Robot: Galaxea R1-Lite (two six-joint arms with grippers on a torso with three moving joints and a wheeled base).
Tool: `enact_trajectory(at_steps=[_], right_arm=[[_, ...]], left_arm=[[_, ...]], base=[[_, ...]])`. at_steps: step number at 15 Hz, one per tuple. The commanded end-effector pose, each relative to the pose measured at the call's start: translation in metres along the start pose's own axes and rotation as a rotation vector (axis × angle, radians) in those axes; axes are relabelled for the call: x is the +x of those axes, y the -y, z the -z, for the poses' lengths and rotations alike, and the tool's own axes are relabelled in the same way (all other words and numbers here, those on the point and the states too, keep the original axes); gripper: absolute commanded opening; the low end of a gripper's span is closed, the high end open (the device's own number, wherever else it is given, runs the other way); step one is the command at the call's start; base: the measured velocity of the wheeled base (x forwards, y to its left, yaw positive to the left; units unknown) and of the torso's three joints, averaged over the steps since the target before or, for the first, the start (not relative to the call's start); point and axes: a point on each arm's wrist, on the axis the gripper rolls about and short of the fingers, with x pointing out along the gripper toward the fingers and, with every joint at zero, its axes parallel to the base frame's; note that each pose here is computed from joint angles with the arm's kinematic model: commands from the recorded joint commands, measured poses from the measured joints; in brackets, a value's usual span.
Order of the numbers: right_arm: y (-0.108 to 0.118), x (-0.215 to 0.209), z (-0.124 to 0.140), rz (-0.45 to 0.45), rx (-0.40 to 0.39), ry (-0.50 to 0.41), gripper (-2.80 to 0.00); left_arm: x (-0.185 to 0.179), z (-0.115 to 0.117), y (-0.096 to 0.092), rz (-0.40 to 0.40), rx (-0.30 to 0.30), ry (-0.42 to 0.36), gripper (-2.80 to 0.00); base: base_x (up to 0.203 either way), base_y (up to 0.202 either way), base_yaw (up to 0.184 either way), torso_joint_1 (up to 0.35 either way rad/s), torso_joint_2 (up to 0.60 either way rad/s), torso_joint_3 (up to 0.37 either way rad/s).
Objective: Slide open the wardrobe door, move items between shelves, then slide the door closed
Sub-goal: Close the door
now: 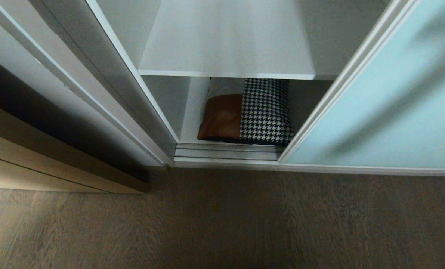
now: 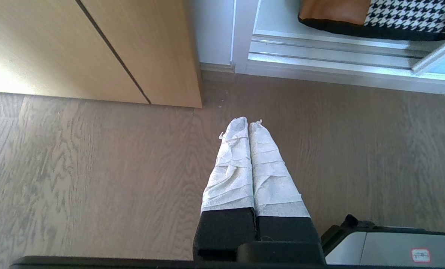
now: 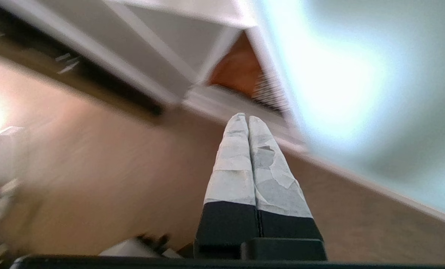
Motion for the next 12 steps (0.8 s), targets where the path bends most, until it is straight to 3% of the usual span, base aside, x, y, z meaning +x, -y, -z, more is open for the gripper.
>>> enact_trajectory(at_steps=[1,3,5,12], right_arm=[[-0.017,-0.015,-0.007,0.062,-0.026,0.064,-2.80],[-0.025,-0.025,-0.008,0.117,-0.028,0.099,-2.80],[-0.031,-0.030,-0.004,0.098,-0.018,0.099,-2.80],[-0.040,-0.045,0.037,0.132,0.011,0.039,-2.80]], left_arm=[[0.000,0.000,0.000,0.000,-0.001,0.001,-2.80],[0.000,0.000,0.000,0.000,-0.001,0.001,-2.80],[0.000,0.000,0.000,-0.001,-0.001,0.001,-2.80],[0.000,0.000,0.000,0.000,-0.001,0.001,-2.80]], base=[[0.000,0.000,0.000,0.000,0.00,0.000],[0.000,0.000,0.000,0.000,0.00,0.000],[0.000,0.000,0.000,0.000,0.00,0.000],[0.000,0.000,0.000,0.000,0.00,0.000]])
